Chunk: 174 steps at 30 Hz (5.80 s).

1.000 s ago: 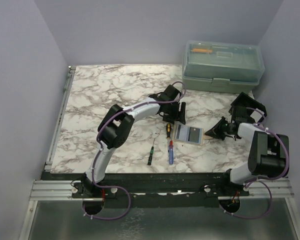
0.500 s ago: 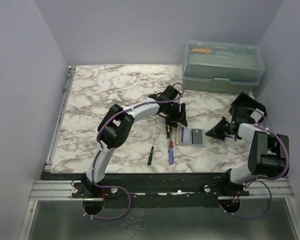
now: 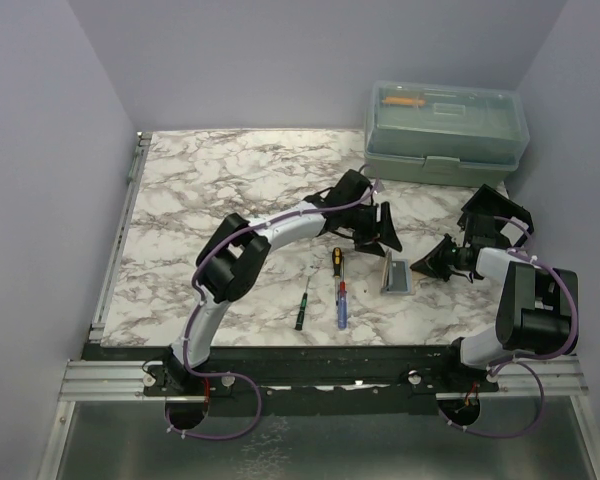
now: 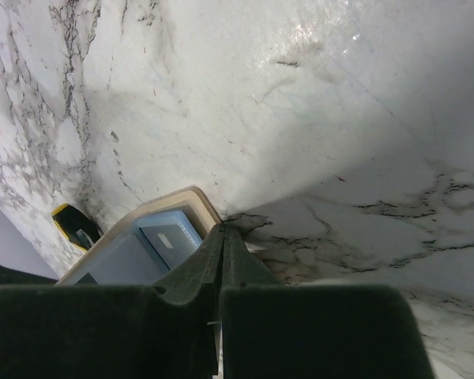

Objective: Put the credit cards into the card holder
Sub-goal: Close the card holder at the center of the board.

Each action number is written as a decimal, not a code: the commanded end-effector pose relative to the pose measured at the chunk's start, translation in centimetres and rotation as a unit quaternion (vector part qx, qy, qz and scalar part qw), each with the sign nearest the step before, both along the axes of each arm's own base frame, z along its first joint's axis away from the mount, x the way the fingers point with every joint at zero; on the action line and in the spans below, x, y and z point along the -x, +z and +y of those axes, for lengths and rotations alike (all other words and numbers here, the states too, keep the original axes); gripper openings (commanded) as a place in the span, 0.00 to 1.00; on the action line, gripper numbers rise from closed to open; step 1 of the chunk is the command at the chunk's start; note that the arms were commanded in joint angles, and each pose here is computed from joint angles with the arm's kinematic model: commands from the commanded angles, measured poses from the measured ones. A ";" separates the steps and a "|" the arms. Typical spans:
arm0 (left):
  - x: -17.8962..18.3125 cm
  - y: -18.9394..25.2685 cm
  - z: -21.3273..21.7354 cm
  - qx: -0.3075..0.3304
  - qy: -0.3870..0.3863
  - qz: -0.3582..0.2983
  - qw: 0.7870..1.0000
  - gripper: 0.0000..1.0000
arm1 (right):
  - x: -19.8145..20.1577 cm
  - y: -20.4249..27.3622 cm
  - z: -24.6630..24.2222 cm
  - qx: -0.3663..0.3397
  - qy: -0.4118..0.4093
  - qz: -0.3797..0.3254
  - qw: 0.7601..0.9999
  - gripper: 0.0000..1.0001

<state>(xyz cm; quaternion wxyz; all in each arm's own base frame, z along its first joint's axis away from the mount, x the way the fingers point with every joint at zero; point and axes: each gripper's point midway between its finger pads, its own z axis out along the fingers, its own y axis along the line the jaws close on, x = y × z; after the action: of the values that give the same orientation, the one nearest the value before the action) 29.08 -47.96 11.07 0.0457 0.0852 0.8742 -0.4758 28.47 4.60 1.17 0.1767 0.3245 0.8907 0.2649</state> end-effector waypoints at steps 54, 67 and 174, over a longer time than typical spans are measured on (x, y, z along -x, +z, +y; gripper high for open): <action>0.7 -6.2 -3.3 0.064 -0.015 0.059 0.996 0.33 | 2.0 3.7 -2.7 0.034 0.000 0.034 0.999 0.18; 0.7 -6.7 -3.1 0.061 -0.017 0.062 0.996 0.32 | 2.0 4.3 -2.1 0.030 0.012 0.026 0.999 0.02; 1.4 0.8 0.3 0.063 -0.006 0.017 0.998 0.01 | 4.7 -3.0 6.3 -0.257 -0.090 -0.065 0.960 0.00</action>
<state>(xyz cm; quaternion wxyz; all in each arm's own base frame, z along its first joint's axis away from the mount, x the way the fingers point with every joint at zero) 28.39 -47.79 8.31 0.0188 0.0464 0.8555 -0.5154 26.29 11.16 1.90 0.2250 0.3551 0.7375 0.5286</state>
